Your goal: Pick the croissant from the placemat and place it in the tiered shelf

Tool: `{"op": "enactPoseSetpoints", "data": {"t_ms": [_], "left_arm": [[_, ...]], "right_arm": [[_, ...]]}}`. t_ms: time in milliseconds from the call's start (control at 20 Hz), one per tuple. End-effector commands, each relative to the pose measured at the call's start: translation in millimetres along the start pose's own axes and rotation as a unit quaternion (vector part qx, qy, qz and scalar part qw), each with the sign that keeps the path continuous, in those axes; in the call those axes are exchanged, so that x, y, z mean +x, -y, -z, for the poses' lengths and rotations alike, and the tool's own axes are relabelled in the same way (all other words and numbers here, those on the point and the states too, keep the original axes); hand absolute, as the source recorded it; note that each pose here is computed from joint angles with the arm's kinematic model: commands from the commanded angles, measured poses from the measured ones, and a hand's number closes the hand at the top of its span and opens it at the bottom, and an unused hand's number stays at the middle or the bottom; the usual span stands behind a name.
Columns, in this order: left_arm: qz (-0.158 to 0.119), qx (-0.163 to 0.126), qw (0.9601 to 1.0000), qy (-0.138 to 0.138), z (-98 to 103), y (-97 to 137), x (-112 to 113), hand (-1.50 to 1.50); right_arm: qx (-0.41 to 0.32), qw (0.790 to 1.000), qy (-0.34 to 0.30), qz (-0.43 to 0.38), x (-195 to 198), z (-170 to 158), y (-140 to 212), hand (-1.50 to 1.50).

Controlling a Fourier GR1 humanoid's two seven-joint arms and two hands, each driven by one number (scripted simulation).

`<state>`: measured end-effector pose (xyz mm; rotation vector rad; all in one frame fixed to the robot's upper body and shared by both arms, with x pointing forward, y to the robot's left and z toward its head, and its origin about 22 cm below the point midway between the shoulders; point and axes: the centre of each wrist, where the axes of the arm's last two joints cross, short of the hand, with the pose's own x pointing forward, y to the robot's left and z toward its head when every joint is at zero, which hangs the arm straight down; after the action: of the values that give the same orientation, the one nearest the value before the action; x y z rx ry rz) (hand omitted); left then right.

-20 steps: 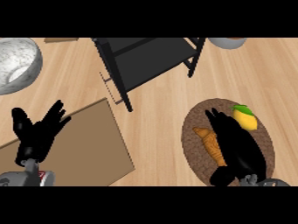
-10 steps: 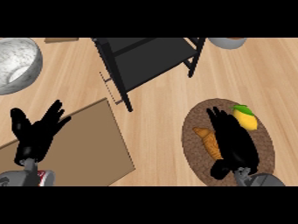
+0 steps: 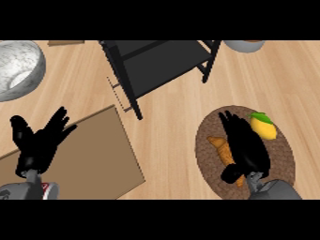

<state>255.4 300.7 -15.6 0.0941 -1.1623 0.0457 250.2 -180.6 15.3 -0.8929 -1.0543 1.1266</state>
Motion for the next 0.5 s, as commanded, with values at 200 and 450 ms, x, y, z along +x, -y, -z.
{"op": "enactPoseSetpoints", "data": {"t_ms": [200,450], "left_arm": [[0.006,-0.006,0.9996,-0.027,0,4,-21,0.00],[0.004,-0.003,0.9998,-0.019,-5,5,-4,0.00]], "right_arm": [[0.057,0.997,0.031,-0.035,-5,19,-20,1.50],[0.092,0.990,0.082,-0.068,6,27,-29,1.50]]}}
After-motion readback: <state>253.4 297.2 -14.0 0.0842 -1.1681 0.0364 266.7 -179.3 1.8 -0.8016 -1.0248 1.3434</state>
